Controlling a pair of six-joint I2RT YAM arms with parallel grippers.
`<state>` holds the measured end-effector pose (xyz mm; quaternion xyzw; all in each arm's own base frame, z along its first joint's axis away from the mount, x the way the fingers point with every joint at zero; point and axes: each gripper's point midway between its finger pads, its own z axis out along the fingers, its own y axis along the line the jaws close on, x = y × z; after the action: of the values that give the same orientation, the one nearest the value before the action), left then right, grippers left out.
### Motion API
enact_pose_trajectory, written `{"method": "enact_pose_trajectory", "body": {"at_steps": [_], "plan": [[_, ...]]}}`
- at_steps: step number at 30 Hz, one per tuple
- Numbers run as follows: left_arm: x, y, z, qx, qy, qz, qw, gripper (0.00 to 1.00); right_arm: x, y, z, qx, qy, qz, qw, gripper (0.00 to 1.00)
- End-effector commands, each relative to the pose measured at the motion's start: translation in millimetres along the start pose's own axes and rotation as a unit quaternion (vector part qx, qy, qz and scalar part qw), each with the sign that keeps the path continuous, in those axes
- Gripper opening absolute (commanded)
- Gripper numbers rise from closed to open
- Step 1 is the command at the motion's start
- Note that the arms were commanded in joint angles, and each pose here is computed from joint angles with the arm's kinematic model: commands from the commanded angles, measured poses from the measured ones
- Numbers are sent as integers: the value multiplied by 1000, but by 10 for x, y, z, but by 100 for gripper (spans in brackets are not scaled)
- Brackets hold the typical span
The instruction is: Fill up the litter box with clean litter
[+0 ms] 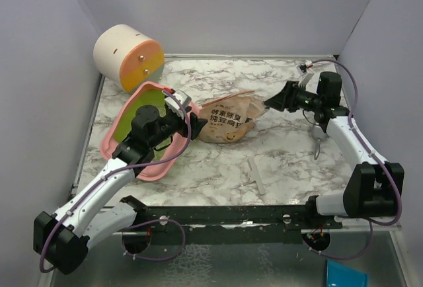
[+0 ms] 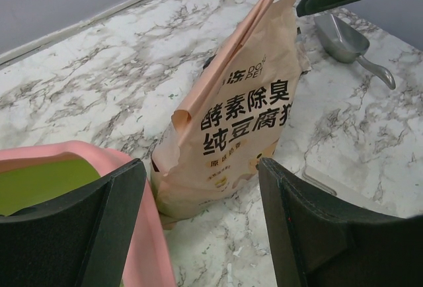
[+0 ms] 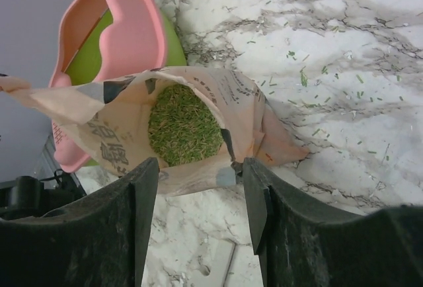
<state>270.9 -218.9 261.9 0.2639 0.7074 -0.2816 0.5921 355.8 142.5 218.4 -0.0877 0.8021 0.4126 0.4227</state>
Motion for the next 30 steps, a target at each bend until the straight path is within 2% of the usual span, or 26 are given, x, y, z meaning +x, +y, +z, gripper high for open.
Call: {"method": "enact_pose_trajectory", "body": {"at_steps": [1, 8, 10, 11, 12, 13, 14, 15, 18, 19, 20, 23, 30], "plan": [[-256, -62, 59, 24, -33, 12, 999, 72, 124, -74, 127, 2, 40, -7, 999, 53], [-199, -75, 198, 37, -28, 2, 999, 72, 298, -103, 336, 38, 82, -36, 995, 53], [-180, -66, 252, 38, -28, -4, 999, 71, 342, -103, 391, 39, 90, -36, 995, 50], [-182, -59, 277, 37, -29, -8, 999, 71, 349, -120, 412, 46, 90, -38, 994, 43], [-189, -57, 306, 37, -32, -11, 999, 70, 353, -144, 418, 57, 88, -38, 994, 30], [-204, -55, 329, 38, -36, -13, 999, 68, 334, -193, 402, 77, 82, -34, 993, 12], [-226, -48, 352, 38, -40, -14, 998, 64, 309, -241, 368, 101, 72, -29, 992, 3], [-244, -48, 372, 39, -43, -15, 998, 57, 254, -271, 308, 123, 53, -33, 990, 1], [-344, -22, 423, 36, -53, -10, 998, 23, 151, -358, 45, 199, 0, -26, 980, 1], [-363, 1, 437, 33, -53, -9, 998, 9, 127, -367, -53, 220, -13, -23, 975, 1], [-373, 25, 451, 30, -53, -7, 998, 0, 105, -360, -139, 234, -25, -25, 972, 1], [-411, 93, 463, 30, -55, -4, 998, 0, 99, -341, -359, 266, -42, -24, 963, 1], [-331, 349, 437, 68, -55, -49, 995, 0, 468, -319, -497, 266, -5, -5, 964, 1]]}}
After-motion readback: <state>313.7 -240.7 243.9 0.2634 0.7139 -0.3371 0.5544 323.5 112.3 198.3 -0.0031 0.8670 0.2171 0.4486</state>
